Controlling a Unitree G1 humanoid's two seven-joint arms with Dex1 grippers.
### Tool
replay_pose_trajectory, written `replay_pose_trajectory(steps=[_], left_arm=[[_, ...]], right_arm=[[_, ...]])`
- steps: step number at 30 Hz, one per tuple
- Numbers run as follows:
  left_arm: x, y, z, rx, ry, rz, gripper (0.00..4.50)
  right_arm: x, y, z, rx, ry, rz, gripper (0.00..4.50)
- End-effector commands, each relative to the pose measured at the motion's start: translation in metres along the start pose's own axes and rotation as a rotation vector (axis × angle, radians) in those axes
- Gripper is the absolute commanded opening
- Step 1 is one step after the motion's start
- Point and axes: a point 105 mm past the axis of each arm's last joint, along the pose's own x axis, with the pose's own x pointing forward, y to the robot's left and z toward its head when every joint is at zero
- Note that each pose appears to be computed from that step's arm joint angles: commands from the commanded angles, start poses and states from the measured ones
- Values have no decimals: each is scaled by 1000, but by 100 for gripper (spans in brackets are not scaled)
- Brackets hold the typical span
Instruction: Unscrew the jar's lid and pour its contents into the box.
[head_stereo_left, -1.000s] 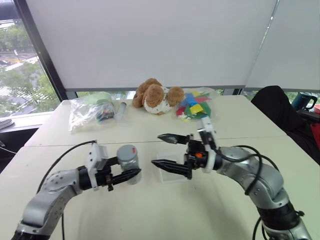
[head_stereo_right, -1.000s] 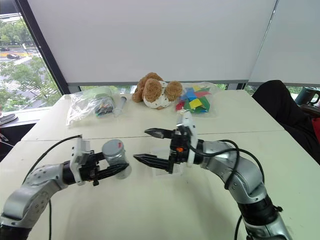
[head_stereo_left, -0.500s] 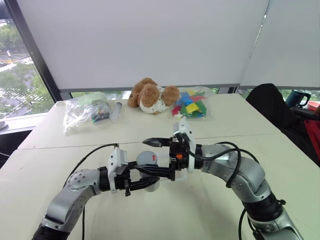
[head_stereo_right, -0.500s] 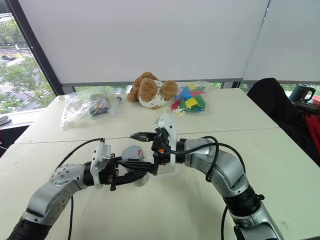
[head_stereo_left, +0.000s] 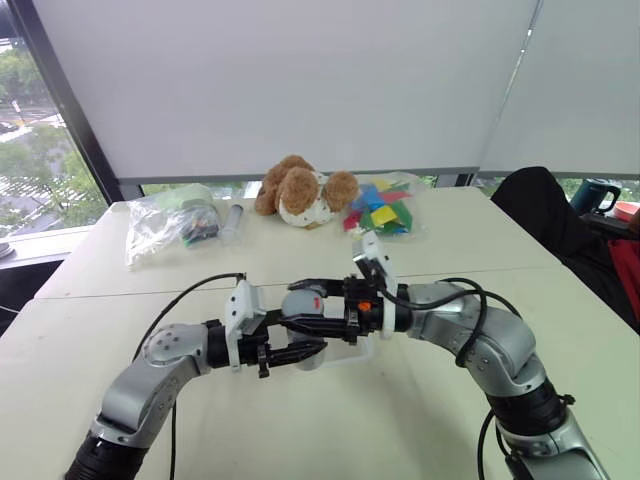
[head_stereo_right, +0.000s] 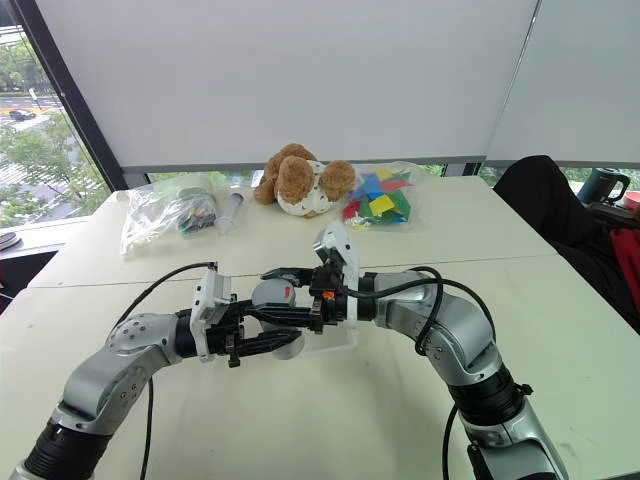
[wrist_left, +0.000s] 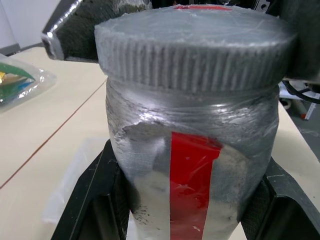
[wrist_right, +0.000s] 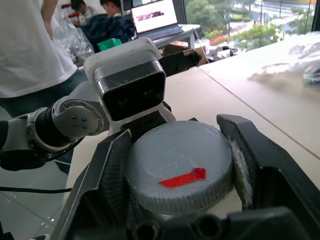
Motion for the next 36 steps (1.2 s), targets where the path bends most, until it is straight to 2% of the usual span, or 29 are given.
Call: replay_pose_trajectory(steps=[1,5,8,12,16,17,23,26,29,36], left_arm=[[4,-13,25,32,-62,-144,207],[1,-31,26,28,-68,-310,207],[0,-38,22,24,-62,-369,207],[-3,-39,16,26,-59,-361,207],[-8,-26,10,27,-67,-239,207],[-10,-23,9,27,-69,-208,207],[-20,-5,-11,41,-28,-7,207],[-18,3,-16,57,-28,69,207],[-12,3,-19,62,-33,80,207],[-2,-1,-23,74,-46,49,207]], right_arm=[[-6,32,14,-81,-26,321,232],[-19,35,19,-112,1,544,232],[-20,30,20,-119,22,599,232],[-19,24,20,-103,26,574,232],[-24,18,28,-89,-32,473,436],[-27,17,28,-79,-39,453,447],[-34,3,27,-50,-88,214,447],[-24,2,16,-81,-45,119,447],[-12,3,4,-113,5,72,447],[10,-8,2,-124,9,15,447]])
